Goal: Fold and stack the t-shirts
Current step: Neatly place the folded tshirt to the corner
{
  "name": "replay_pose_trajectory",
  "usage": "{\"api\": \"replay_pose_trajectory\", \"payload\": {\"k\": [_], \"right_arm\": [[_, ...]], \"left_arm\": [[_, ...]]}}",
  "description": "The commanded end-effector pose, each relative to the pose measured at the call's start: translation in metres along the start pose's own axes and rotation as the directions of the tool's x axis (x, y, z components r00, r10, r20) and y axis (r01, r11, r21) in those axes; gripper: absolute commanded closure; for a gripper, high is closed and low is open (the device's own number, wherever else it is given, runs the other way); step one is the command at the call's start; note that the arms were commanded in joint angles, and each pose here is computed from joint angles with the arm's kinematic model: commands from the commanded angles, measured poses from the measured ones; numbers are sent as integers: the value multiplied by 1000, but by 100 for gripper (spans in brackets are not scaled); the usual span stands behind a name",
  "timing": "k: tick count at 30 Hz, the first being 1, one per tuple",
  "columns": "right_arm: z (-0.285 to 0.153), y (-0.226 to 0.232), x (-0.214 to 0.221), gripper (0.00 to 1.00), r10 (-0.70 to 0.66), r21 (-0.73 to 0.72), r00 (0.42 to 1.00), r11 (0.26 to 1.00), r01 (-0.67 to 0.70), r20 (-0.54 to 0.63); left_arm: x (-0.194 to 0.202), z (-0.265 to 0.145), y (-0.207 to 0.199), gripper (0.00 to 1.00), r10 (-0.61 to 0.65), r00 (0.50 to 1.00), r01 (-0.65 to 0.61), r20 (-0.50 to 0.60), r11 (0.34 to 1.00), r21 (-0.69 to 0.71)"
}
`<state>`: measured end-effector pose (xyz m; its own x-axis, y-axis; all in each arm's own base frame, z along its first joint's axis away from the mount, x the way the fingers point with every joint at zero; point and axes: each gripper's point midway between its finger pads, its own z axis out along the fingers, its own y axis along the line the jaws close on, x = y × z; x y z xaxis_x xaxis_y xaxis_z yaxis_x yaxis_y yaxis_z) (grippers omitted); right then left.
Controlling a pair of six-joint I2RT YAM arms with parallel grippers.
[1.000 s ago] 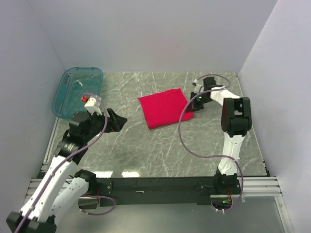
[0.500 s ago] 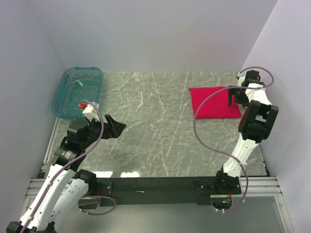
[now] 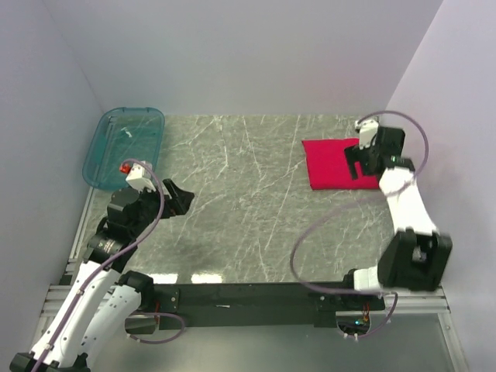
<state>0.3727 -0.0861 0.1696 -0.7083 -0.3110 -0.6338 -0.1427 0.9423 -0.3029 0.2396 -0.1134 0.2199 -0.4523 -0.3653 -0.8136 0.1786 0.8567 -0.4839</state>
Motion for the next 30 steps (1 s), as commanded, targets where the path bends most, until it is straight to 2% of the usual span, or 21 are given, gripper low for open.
{"api": "replay_pose_trajectory", "payload": {"k": [1,3,4,5,7,8,9,12,17,24,30], "right_arm": [[-47,-1,-23,6,32,77,962,996,-55,272],[-62,-5,-14,4,189,89,927,970,-228,324],[-82,-15,-12,0,257,80,890,948,-308,378],[-87,-10,-5,0,357,27,858,919,-394,370],[-107,-15,0,0,438,13,804,875,-483,402],[-110,-13,6,0,510,6,764,831,-557,395],[-114,-11,9,0,531,7,750,815,-580,395],[-126,-9,21,0,559,26,713,779,-627,423],[-151,-20,36,0,522,110,669,740,-664,529],[-165,-23,42,0,504,141,660,726,-673,558],[-157,-20,41,2,521,121,662,730,-673,538]], "left_arm": [[-29,-2,12,1,32,996,-23,78,994,-110],[-27,-1,25,1,53,997,-43,52,983,-177],[-25,-1,30,0,62,997,-51,48,979,-197],[-25,-2,35,1,73,996,-59,55,974,-220],[-23,-3,34,0,70,996,-56,62,976,-209],[-26,-5,26,1,75,994,-61,73,983,-172],[-26,-6,24,1,78,994,-64,80,985,-159],[-26,-10,23,1,81,992,-67,96,987,-146],[-27,-12,19,1,86,991,-73,105,990,-121],[-27,-12,20,1,92,990,-79,105,989,-123],[-27,-12,21,1,92,990,-78,108,989,-130]]}}
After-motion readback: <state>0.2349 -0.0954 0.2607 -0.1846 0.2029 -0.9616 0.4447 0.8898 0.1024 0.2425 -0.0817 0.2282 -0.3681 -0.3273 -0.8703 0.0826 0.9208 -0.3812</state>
